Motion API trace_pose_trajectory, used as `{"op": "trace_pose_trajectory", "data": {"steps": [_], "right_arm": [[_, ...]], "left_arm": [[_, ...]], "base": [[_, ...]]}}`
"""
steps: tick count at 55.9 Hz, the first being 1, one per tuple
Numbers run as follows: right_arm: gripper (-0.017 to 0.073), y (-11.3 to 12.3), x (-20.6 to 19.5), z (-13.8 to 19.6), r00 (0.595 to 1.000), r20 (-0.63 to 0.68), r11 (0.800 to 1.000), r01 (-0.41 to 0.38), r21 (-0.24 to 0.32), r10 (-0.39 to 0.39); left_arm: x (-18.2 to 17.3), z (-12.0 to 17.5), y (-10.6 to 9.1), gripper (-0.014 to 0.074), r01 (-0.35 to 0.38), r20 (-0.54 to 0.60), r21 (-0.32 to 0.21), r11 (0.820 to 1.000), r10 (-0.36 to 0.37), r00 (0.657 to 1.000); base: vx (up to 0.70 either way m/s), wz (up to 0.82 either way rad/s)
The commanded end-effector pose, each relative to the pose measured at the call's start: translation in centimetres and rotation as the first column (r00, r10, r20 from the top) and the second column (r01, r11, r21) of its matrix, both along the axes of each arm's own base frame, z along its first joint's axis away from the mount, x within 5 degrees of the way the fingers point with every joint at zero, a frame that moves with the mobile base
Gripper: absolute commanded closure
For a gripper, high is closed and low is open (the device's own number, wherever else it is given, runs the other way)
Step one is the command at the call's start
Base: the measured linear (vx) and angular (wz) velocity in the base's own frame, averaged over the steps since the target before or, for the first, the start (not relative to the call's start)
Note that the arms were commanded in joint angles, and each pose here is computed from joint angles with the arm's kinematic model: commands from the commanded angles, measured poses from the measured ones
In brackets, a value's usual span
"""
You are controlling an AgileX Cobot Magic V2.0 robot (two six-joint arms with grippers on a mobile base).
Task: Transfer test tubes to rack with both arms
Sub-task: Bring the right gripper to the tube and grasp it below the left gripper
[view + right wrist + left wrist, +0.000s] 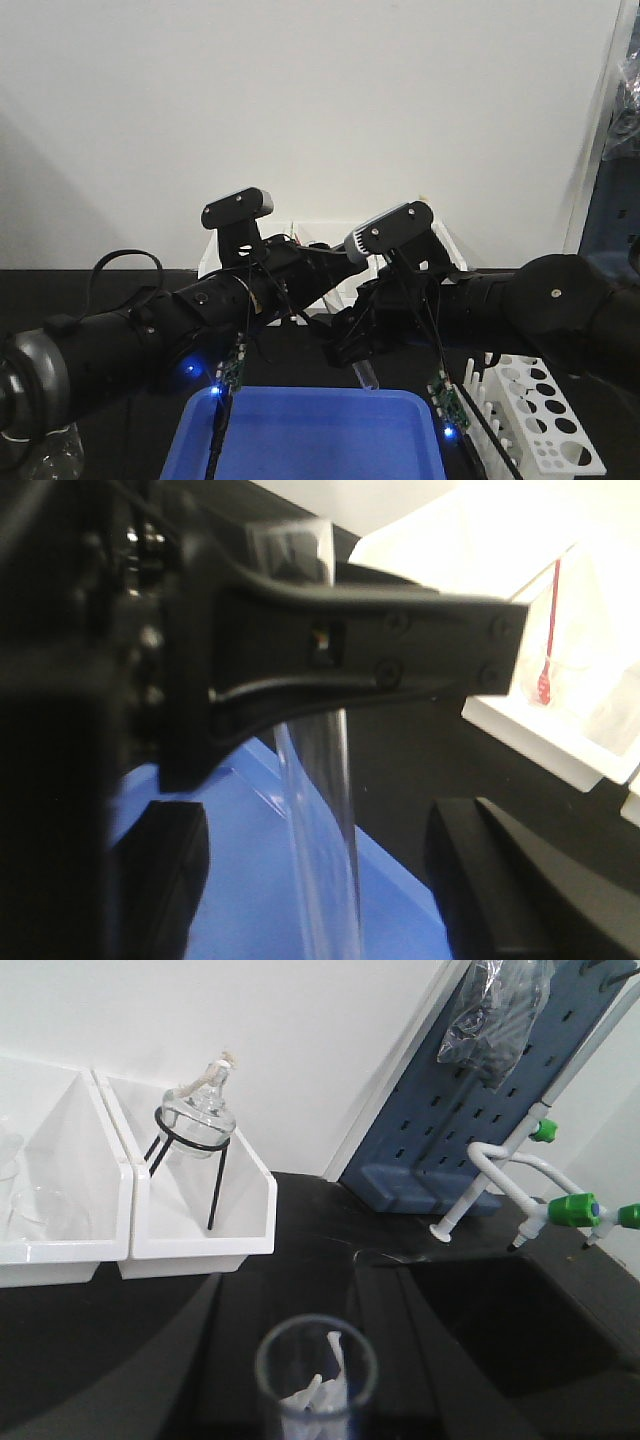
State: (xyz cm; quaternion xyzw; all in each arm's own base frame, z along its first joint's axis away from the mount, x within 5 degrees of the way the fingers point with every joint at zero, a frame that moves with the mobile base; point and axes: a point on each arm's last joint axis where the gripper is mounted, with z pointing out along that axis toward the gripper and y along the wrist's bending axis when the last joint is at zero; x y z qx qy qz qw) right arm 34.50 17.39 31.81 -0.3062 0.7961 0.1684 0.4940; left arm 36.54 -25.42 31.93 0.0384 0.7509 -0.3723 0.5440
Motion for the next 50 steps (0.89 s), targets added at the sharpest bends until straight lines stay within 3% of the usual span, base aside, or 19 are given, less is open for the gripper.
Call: {"op": "trace_pose_trajectory", "data": {"steps": [1, 20, 29, 45, 50], "right_arm": [[0.0053, -0.4, -0.2, 2.9, 0.995, 0.095, 0.998, 0.039, 0.048, -0.043], [0.0089, -0.5, 0.0, 2.9, 0.992, 0.111, 0.998, 0.048, 0.04, -0.053], [0.023, -0.5, 0.0, 2.8, 0.992, 0.119, 0.998, 0.047, 0.029, -0.05], [0.0571, -0.5, 0.0, 2.8, 0.992, 0.118, 0.998, 0.048, 0.029, -0.051], [0.0575, -0.5, 0.0, 2.8, 0.992, 0.117, 0.998, 0.048, 0.033, -0.052]], "left_arm": [[-1.3, 4.2, -0.2, 0.0601, 0.041, 0.103, -0.138, 0.99, -0.027, 0.994], [-2.0, 4.2, -1.2, 0.0601, 0.067, 0.094, -0.15, 0.986, -0.054, 0.994], [-2.0, 4.2, -1.2, 0.0601, 0.069, 0.092, -0.149, 0.986, -0.056, 0.994], [-2.2, 4.7, -1.3, 0.06, 0.094, 0.138, -0.184, 0.978, -0.069, 0.988], [-2.2, 4.8, -1.4, 0.0597, 0.101, 0.149, -0.185, 0.978, -0.074, 0.986]], "base": [[0.0, 0.0], [0.0, 0.0], [0.0, 0.0], [0.0, 0.0], [0.0, 0.0]]}}
